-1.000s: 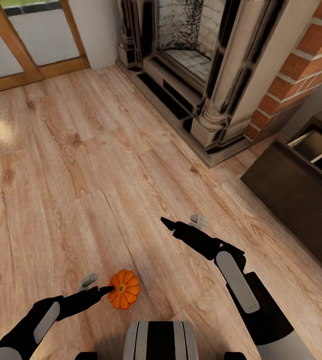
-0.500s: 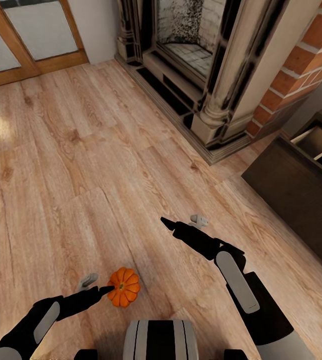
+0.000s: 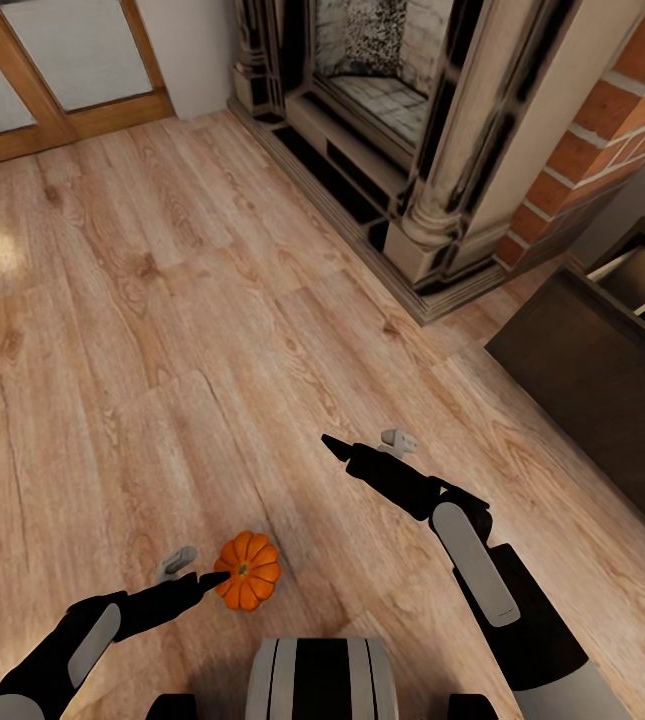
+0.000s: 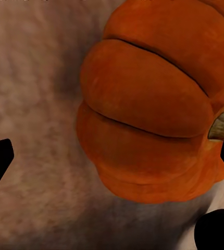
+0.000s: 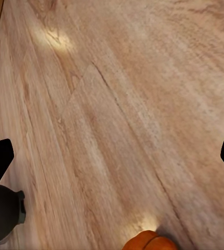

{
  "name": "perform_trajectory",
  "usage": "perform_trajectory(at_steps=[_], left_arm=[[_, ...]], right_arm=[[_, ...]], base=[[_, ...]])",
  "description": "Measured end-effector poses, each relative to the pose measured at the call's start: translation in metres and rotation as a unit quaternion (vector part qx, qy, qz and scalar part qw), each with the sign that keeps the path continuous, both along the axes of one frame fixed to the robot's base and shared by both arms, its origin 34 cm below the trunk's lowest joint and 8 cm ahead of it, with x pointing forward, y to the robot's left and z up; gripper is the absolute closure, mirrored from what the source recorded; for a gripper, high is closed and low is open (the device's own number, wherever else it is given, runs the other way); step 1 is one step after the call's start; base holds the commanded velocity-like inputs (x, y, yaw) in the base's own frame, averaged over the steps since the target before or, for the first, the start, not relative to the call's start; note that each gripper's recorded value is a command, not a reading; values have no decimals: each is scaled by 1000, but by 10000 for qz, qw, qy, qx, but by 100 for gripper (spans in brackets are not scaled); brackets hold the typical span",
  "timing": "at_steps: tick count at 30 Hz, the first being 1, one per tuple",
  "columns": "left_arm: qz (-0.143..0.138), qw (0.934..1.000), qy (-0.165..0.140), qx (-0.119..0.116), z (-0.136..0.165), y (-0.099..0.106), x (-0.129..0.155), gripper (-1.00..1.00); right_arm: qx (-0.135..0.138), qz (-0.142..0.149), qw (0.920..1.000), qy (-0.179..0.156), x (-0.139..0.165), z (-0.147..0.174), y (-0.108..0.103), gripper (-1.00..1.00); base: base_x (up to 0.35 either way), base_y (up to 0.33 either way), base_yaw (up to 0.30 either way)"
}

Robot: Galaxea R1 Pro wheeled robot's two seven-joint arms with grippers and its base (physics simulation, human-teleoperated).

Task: Place each of the two pumpkins and all three candles from the living room inside a cabinet in the living room (use any cabinet), then make sure every cabinet is closed, and position the cauldron so it is next to a table in the living room.

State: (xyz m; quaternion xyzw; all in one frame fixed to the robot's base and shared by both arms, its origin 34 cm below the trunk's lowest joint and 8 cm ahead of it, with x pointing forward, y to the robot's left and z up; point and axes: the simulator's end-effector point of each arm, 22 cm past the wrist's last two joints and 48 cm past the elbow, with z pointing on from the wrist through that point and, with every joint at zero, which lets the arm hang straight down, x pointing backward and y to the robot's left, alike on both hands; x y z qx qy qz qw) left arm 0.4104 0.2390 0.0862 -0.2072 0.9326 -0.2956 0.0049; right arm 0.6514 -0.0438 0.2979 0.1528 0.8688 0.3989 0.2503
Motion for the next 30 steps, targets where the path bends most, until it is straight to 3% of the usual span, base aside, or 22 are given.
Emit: perform_trajectory(at_steps=[30], left_arm=[[-11, 10000, 2, 10, 0, 1, 0, -100]], right_arm=[[3, 49, 10000, 4, -2, 0, 4, -100]], base=[[38, -34, 0]])
